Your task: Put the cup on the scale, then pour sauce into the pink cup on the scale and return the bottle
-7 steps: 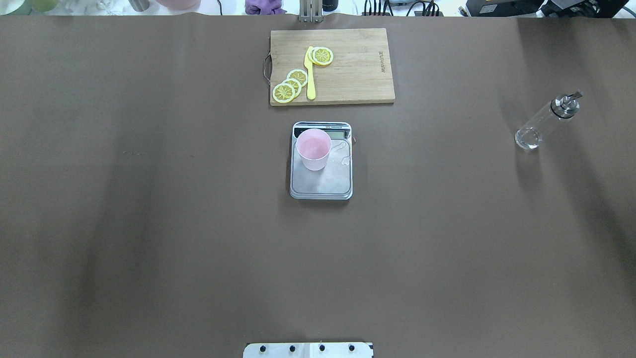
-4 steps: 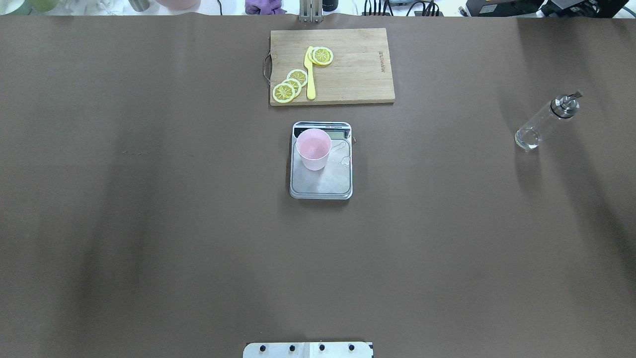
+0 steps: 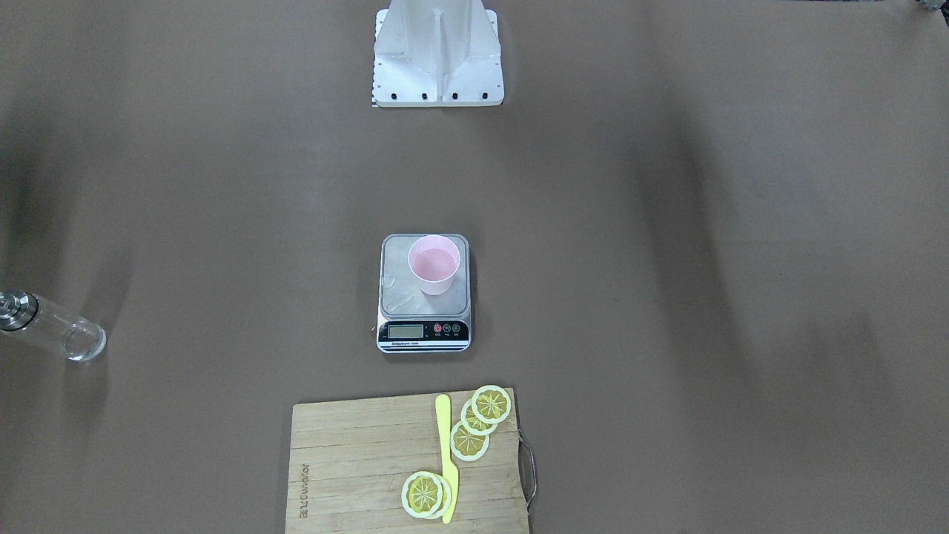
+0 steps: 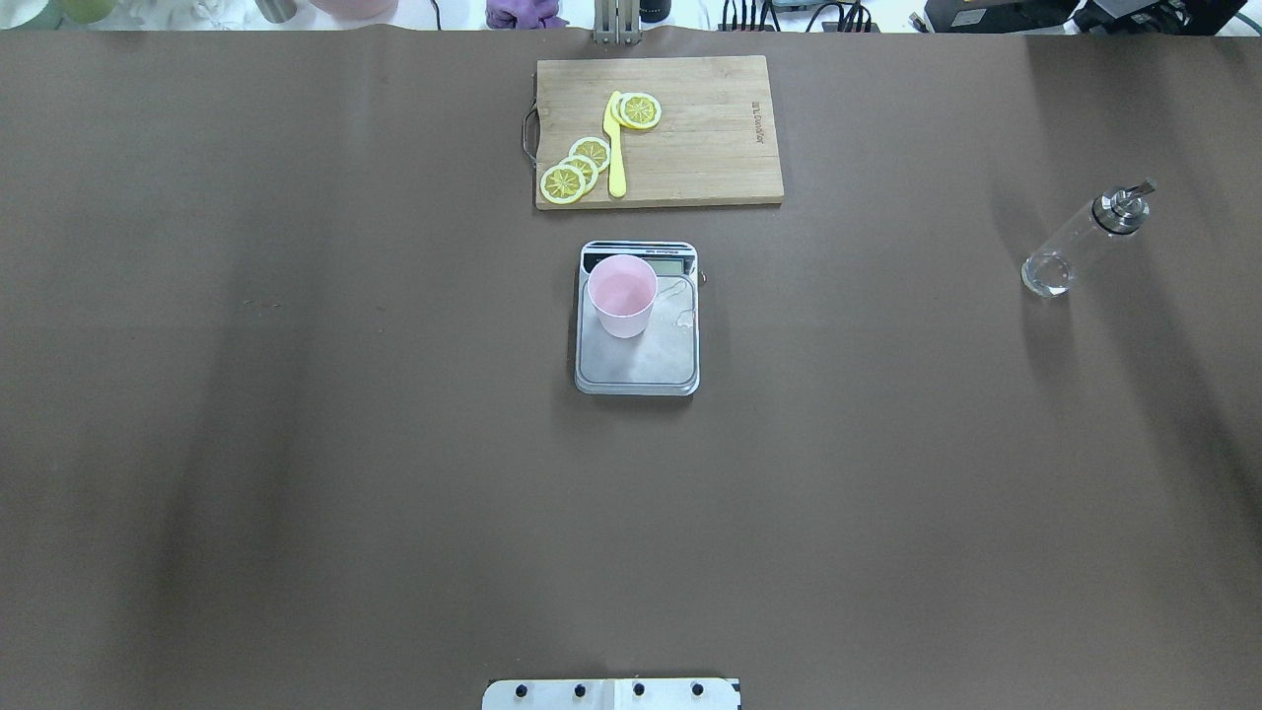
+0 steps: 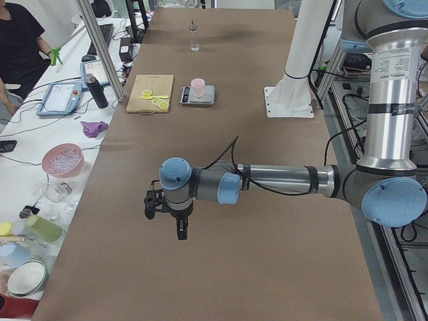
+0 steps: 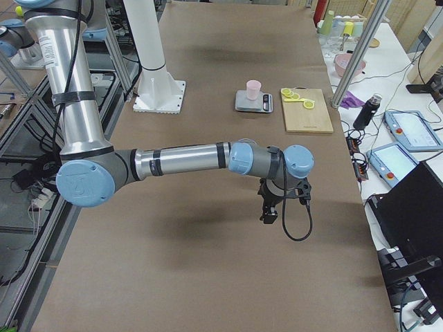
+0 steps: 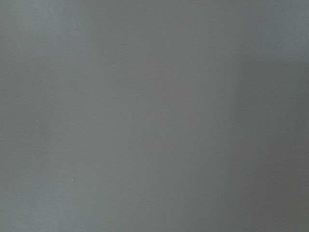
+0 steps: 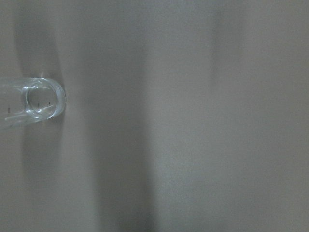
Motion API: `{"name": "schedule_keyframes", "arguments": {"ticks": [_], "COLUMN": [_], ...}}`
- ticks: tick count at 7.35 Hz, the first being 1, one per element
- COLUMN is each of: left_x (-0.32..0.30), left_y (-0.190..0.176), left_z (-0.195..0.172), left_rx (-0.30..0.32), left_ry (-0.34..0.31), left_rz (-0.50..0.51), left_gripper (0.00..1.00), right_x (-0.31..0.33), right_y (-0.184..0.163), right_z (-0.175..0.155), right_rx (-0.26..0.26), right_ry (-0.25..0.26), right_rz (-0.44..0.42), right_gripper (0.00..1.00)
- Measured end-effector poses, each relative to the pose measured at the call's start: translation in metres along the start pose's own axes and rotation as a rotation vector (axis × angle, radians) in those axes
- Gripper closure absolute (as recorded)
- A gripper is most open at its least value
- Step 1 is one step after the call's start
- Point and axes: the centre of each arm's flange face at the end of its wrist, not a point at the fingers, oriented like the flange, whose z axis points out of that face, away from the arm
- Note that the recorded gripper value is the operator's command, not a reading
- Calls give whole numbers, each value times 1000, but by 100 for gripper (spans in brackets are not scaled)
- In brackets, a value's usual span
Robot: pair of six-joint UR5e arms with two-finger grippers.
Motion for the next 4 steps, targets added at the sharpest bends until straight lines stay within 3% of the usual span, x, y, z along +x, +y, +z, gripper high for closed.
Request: {"name": "schedule_keyframes", "arguments": {"ticks": [4], "left_x": [0], "left_y": [0], "left_z": [0], "left_rx": [0], "left_ry": [0], "left_rz": [0], "left_gripper": [2], "right_x": [22], "right_y": [16], "right_z": [-1], "right_rx": [24], "right_ry": [-8], "right_rz": [76], "right_gripper": [0]}}
